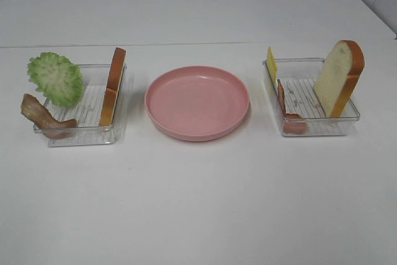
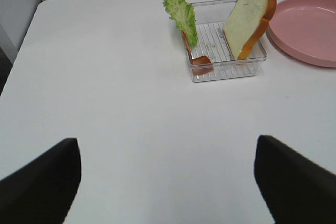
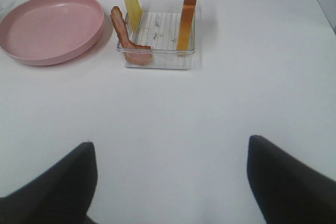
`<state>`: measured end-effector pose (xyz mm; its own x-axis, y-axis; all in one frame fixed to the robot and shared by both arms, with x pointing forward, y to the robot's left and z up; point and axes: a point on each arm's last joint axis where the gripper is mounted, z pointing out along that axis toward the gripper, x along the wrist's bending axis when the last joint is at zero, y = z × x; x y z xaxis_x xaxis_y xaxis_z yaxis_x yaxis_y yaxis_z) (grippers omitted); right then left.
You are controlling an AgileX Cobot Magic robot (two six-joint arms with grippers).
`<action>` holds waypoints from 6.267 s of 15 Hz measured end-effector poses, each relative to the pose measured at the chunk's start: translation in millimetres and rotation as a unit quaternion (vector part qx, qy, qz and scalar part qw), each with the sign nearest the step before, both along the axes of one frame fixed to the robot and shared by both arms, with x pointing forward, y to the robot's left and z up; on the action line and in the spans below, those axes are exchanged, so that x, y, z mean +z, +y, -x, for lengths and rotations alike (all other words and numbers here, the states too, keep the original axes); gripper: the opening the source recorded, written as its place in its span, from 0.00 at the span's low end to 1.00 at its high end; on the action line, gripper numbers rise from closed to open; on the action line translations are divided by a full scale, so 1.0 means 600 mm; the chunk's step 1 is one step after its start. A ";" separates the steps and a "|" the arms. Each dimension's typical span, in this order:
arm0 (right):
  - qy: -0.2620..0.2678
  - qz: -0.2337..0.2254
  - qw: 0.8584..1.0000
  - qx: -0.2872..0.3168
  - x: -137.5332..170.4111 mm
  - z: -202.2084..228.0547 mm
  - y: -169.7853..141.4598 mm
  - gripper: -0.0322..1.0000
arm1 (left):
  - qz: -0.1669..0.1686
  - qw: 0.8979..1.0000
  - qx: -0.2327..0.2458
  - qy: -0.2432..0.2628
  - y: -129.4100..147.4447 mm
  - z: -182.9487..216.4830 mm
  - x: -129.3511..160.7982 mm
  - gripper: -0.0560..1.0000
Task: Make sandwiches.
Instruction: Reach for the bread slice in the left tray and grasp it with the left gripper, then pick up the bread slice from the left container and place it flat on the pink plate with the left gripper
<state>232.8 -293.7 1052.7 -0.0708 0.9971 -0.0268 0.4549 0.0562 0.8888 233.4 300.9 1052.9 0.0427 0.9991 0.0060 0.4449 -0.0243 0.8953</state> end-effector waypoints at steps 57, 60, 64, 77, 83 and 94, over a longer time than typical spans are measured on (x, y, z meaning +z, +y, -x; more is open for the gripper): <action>0.000 0.000 1.000 0.000 0.000 0.000 0.000 0.76 | 0.025 0.911 -0.064 0.407 -0.292 -0.741 -0.043 0.77; 0.000 0.000 1.000 0.000 0.000 0.000 0.000 0.76 | 0.026 0.910 -0.063 0.408 -0.300 -0.763 -0.067 0.77; 0.000 -0.001 1.000 0.001 0.000 0.000 0.000 0.76 | 0.023 0.906 -0.059 0.417 -0.303 -0.771 -0.089 0.77; 0.000 -0.002 1.000 0.002 0.000 0.000 0.001 0.76 | -0.025 0.901 -0.050 0.430 -0.309 -0.778 -0.136 0.65; 0.000 -0.002 1.000 0.002 0.000 0.000 0.001 0.76 | -0.020 0.901 -0.036 0.432 -0.308 -0.777 -0.137 0.33; 0.000 -0.002 1.000 0.002 0.000 0.000 0.001 0.76 | 0.013 0.924 -0.050 0.378 -0.302 -0.752 -0.022 0.27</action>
